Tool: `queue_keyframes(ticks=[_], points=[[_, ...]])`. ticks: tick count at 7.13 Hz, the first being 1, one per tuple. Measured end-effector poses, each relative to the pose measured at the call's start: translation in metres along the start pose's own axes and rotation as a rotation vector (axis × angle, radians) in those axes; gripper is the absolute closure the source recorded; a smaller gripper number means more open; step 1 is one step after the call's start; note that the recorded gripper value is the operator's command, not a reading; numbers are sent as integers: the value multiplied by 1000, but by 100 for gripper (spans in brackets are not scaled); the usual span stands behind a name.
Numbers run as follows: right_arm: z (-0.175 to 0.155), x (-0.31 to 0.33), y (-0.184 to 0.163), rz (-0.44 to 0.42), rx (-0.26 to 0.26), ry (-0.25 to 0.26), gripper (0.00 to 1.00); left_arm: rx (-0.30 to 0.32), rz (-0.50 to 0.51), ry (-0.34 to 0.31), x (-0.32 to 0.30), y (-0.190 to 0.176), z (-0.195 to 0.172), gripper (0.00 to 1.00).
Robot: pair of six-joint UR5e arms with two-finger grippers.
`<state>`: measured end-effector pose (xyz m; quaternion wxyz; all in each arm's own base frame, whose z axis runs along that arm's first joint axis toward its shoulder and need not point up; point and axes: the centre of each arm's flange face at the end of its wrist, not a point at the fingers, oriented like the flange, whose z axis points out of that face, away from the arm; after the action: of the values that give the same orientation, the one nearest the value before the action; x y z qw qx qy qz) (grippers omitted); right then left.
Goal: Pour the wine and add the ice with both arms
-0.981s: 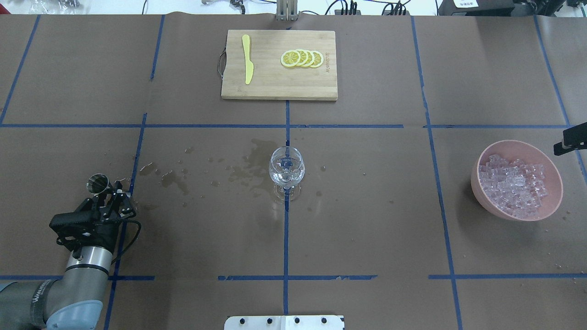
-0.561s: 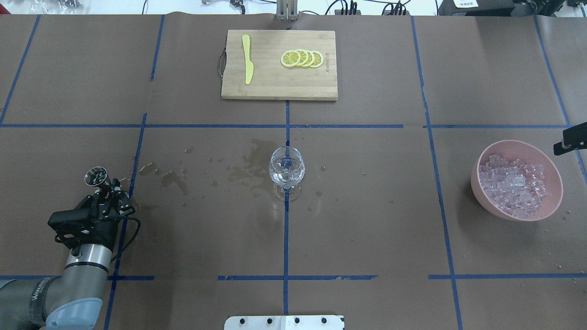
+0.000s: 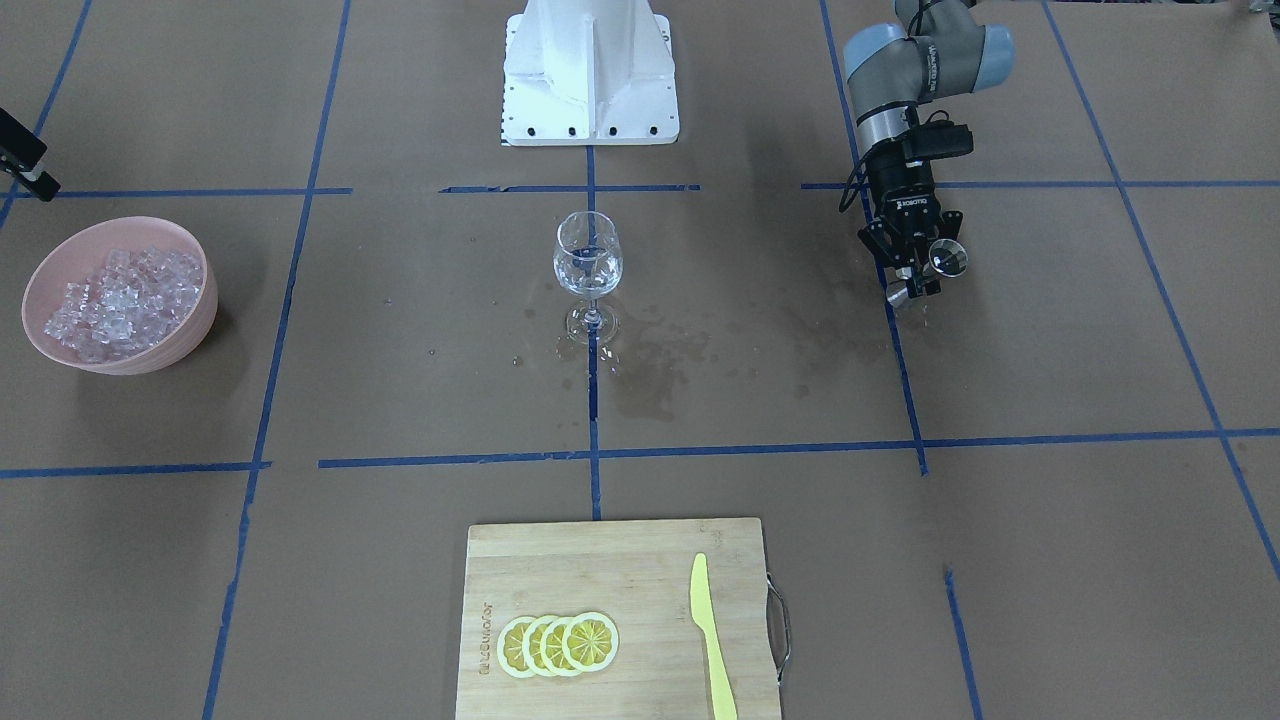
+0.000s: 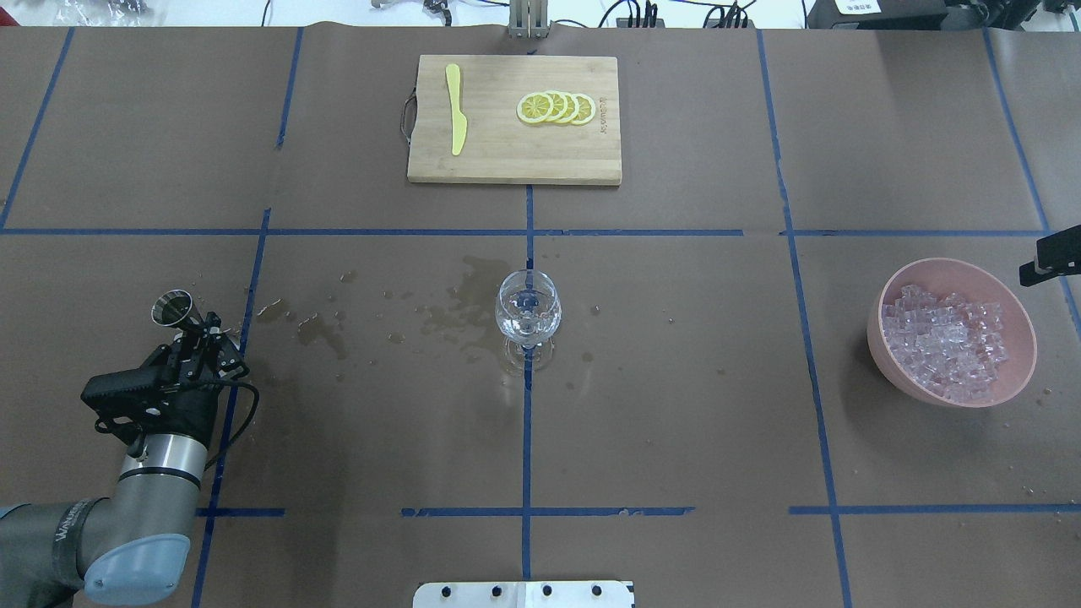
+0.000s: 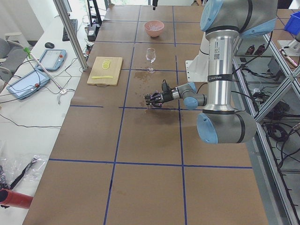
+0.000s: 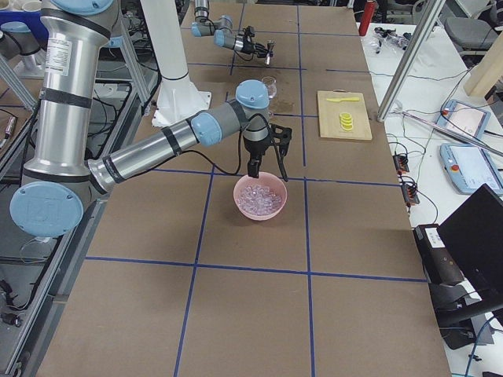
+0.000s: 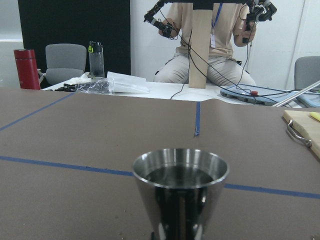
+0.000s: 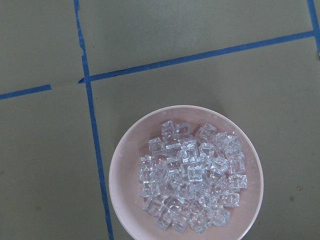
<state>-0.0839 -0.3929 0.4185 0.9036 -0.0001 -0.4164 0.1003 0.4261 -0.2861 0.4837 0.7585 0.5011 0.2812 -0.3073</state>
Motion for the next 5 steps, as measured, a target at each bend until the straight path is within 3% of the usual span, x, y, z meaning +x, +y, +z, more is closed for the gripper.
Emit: queue_keyframes(ticks=[5], points=[[-1,-4,2,-34,20,-19,0,83,-49,27,72,-65,16,100]])
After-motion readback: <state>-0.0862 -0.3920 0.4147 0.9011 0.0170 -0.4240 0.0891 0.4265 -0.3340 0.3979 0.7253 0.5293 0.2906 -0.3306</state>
